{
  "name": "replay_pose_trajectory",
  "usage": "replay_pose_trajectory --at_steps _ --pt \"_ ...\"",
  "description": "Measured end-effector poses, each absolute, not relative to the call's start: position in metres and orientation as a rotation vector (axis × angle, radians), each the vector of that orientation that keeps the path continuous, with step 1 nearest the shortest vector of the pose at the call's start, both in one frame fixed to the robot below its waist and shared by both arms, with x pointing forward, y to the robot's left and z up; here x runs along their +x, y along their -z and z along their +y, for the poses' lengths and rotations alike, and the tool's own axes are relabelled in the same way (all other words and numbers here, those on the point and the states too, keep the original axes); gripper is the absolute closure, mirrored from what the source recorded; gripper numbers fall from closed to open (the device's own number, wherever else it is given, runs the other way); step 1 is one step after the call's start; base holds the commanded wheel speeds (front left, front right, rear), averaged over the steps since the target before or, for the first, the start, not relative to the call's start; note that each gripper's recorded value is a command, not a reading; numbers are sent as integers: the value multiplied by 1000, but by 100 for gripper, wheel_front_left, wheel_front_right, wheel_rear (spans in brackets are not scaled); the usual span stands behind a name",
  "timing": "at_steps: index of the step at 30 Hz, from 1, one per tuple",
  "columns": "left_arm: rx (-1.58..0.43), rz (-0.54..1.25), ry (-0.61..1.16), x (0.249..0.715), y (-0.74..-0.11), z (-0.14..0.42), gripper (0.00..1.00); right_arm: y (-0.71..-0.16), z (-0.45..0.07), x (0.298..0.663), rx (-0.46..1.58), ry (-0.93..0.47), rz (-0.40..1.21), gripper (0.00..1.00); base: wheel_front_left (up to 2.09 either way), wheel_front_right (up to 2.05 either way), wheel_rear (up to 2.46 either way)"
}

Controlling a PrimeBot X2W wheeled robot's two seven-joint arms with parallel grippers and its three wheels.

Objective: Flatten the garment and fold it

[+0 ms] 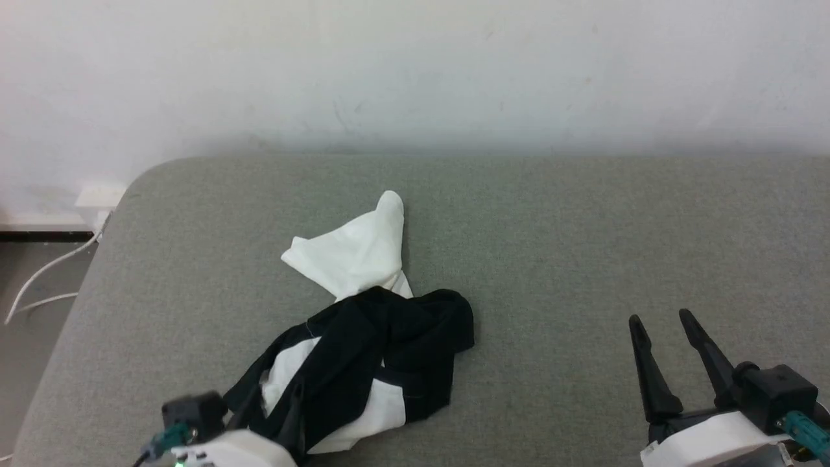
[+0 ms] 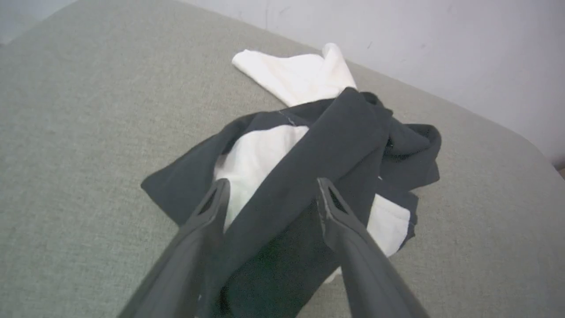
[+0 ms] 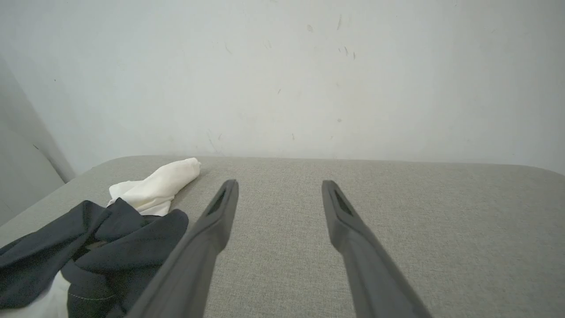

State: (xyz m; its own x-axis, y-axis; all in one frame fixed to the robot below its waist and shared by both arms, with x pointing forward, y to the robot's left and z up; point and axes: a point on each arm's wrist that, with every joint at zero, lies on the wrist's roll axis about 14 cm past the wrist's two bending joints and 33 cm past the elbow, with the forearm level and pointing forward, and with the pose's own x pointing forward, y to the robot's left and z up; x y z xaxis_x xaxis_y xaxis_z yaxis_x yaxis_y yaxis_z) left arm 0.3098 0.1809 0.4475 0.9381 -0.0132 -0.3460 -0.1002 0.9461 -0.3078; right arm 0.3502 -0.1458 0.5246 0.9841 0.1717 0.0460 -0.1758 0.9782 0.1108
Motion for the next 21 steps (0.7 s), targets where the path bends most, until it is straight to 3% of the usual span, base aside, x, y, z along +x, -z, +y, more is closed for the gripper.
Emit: replay_pose_trajectory --at_steps 5,12,13,14,15,21 --pt "-240 280 95 336 -479 161 0 -529 -144 347 114 -182 -49 0 0 0 0" --pt "-112 482 241 344 -446 138 0 -528 -154 341 117 -149 -49 0 0 0 0" --pt "-82 511 243 344 -440 140 30 -528 -156 340 118 -142 -48 0 0 0 0" --pt "-58 529 242 344 -436 144 75 -527 -158 339 119 -135 -46 0 0 0 0" --pt "-46 536 237 345 -433 147 100 -526 -160 338 120 -129 -44 0 0 0 0" --pt "-12 429 117 363 -455 186 100 -523 -163 338 126 -119 -38 0 0 0 0"
